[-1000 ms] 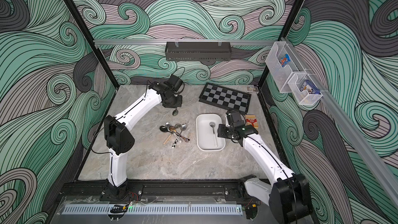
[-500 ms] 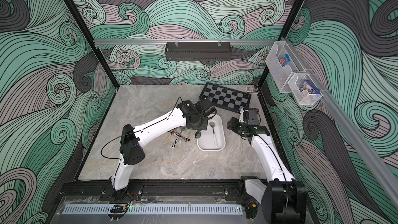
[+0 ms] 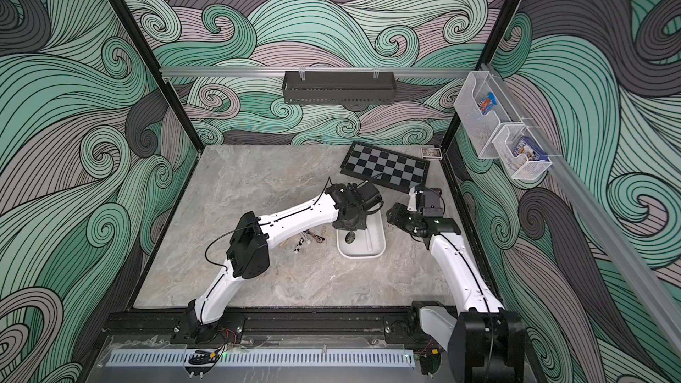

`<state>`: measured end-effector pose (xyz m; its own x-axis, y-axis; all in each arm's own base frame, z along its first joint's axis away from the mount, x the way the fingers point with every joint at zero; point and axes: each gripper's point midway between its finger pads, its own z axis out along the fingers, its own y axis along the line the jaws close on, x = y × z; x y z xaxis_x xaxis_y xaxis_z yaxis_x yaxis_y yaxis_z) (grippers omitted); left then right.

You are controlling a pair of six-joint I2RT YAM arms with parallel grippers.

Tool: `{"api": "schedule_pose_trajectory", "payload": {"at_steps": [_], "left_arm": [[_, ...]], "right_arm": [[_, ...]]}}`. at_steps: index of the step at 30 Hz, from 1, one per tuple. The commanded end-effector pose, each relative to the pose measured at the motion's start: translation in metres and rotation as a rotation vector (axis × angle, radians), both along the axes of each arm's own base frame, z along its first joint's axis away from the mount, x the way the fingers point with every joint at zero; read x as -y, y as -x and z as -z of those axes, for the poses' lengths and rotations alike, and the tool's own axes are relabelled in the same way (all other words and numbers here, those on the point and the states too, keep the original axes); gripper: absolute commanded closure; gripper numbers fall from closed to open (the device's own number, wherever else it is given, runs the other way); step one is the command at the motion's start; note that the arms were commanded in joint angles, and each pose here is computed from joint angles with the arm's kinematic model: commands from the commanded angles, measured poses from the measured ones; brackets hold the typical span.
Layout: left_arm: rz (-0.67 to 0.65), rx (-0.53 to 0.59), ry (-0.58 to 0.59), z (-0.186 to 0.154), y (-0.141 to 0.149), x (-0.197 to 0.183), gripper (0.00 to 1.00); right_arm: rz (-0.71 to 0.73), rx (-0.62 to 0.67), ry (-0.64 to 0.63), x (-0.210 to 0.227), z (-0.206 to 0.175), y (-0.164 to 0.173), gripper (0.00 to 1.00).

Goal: Put the spoon into the storage box
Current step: Place the spoon in the storage box.

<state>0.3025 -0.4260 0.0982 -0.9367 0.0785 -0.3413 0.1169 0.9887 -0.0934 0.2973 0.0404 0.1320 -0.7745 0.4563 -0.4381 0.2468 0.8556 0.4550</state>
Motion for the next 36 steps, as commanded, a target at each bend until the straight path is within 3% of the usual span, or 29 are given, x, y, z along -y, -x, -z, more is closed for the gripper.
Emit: {"api": "schedule_pose_trajectory", "payload": {"at_steps": [1,12,19,22,24,28,31,36], "left_arm": [[-0.02,0.019,0.033,0.007,-0.006,0.015,1.0],[-0.036,-0.053,0.027,0.048,0.0,0.024,1.0],[-0.01,-0.046,0.046,0.039,0.002,0.026,1.0],[0.007,-0.046,0.056,0.034,0.004,0.025,0.75],[0.014,-0.046,0.06,0.03,0.006,0.024,0.69],[0.033,0.002,0.077,0.001,0.006,0.018,0.65],[0.049,0.069,0.086,-0.04,0.008,0.005,0.64],[0.036,0.269,0.043,-0.126,0.014,-0.065,0.5]], "right_arm": [[-0.003,0.01,-0.015,-0.002,0.0,0.003,0.41],[-0.016,0.004,-0.033,-0.005,0.003,0.003,0.41],[-0.02,0.004,-0.038,-0.006,0.003,0.001,0.41],[-0.025,-0.001,-0.042,-0.007,0.004,0.001,0.4],[-0.028,0.001,-0.043,-0.008,0.004,0.001,0.39],[-0.029,0.008,-0.039,-0.008,0.001,0.0,0.39],[-0.045,0.019,-0.043,-0.01,-0.003,0.0,0.39],[-0.157,0.066,0.008,-0.035,-0.024,0.003,0.4]]}}
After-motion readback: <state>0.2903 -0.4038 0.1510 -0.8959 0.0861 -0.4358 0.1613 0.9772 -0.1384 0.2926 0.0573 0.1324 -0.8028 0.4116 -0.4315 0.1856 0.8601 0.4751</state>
